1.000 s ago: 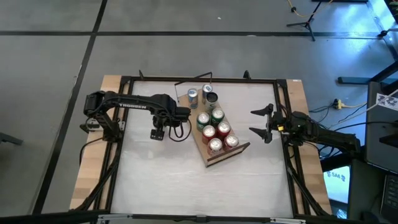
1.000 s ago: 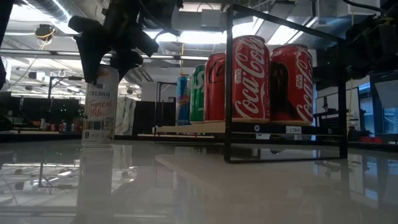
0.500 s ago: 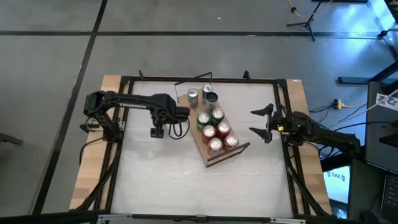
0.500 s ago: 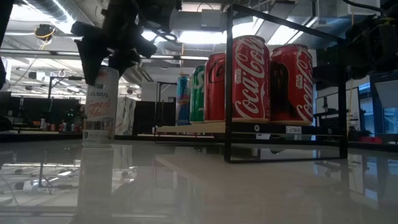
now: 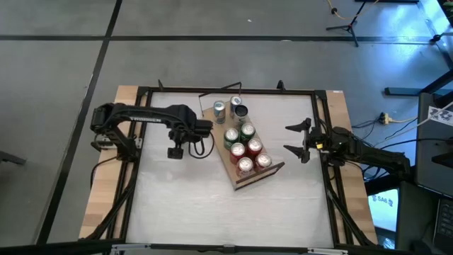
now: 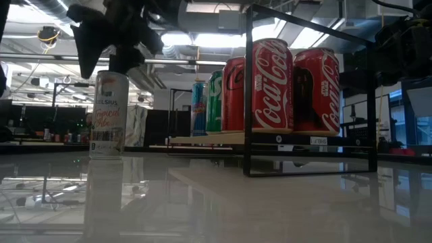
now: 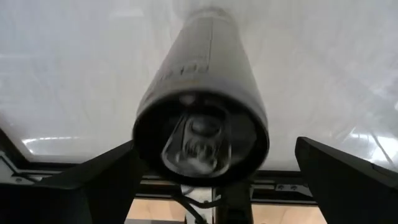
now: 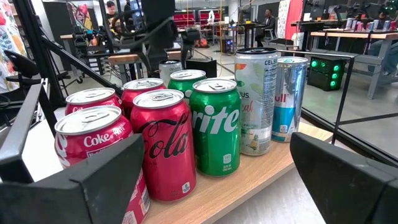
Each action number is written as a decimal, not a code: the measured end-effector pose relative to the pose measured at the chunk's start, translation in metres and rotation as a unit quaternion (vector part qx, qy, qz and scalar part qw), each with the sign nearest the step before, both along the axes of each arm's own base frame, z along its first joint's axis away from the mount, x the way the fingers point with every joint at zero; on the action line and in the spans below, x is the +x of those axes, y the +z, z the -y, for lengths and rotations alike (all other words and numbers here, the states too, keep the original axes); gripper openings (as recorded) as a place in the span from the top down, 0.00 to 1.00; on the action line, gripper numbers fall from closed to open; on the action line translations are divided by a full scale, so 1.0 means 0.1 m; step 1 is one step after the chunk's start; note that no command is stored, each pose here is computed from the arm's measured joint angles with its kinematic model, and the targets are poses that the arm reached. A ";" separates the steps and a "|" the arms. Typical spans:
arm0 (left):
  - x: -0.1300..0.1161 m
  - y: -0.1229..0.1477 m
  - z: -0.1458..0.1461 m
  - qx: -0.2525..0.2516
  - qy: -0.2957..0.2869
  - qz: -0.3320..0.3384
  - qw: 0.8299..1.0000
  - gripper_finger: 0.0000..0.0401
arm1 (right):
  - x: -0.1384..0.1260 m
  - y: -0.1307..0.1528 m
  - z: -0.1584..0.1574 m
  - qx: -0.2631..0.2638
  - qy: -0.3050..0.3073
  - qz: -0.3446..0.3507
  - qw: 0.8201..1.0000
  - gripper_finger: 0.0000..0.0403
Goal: Place canned beverage on shelf
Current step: Put the white-yellow soda can on the shelf aligned with the other white-yellow soda can
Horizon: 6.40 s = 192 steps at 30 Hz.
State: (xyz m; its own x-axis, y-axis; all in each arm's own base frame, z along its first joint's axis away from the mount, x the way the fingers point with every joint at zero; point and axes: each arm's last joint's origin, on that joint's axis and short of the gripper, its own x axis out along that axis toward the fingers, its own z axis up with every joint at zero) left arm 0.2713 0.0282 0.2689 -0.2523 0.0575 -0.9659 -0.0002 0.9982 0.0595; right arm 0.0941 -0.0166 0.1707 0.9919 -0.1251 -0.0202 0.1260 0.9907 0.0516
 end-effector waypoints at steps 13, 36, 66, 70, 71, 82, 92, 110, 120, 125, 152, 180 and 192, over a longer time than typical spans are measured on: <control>-0.44 0.57 0.04 0.022 0.054 0.128 0.990 0.01 | 0.00 0.00 0.00 0.000 0.000 0.000 1.000 0.01; -1.49 0.50 0.14 0.014 0.139 0.491 0.860 0.01 | 0.00 0.00 0.00 0.000 0.000 0.000 1.000 0.01; -1.70 -0.37 0.18 -0.036 0.133 0.624 0.769 0.01 | 0.00 0.00 0.00 0.000 0.000 0.000 1.000 0.01; -1.70 -0.42 0.18 -0.034 0.147 0.613 0.776 0.01 | 0.00 0.00 0.00 0.000 0.000 0.000 1.000 0.01; -1.71 -0.44 0.18 -0.033 0.153 0.608 0.778 0.01 | 0.00 0.00 0.00 0.000 0.000 0.000 1.000 0.01; -1.65 -0.75 0.17 -0.040 0.177 0.600 0.779 0.01 | 0.00 0.00 0.00 0.000 0.000 0.000 1.000 0.01; -1.57 -0.96 0.16 -0.045 0.175 0.635 0.751 0.01 | 0.00 0.00 0.00 0.000 0.000 0.000 1.000 0.01; -1.55 -1.10 0.15 -0.018 0.157 0.646 0.747 0.01 | 0.00 0.00 0.00 0.000 0.000 0.000 1.000 0.01; -1.47 -1.13 0.14 -0.003 0.150 0.639 0.754 0.01 | 0.00 0.00 0.00 0.000 0.000 0.000 1.000 0.01; -1.40 -1.14 0.13 -0.003 0.150 0.644 0.750 0.01 | 0.00 0.00 0.00 0.000 0.000 0.000 1.000 0.01; -1.30 -1.17 0.12 -0.006 0.153 0.645 0.749 0.01 | 0.00 0.00 0.00 0.000 0.000 0.000 1.000 0.01; -1.28 -1.14 0.12 -0.019 0.180 0.658 0.731 0.39 | 0.00 0.00 0.00 0.000 0.000 0.000 1.000 0.01; -1.09 -0.47 0.08 0.029 0.161 0.709 0.686 0.39 | 0.00 0.00 0.00 0.000 0.000 0.000 1.000 0.01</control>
State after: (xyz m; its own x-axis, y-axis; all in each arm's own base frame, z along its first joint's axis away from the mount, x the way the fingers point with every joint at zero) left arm 0.1622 0.0207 0.2220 0.9305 0.2673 -0.2506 -0.3179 0.9290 -0.1895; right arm 0.0941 -0.0166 0.1707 0.9919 -0.1252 -0.0205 0.1261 0.9907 0.0518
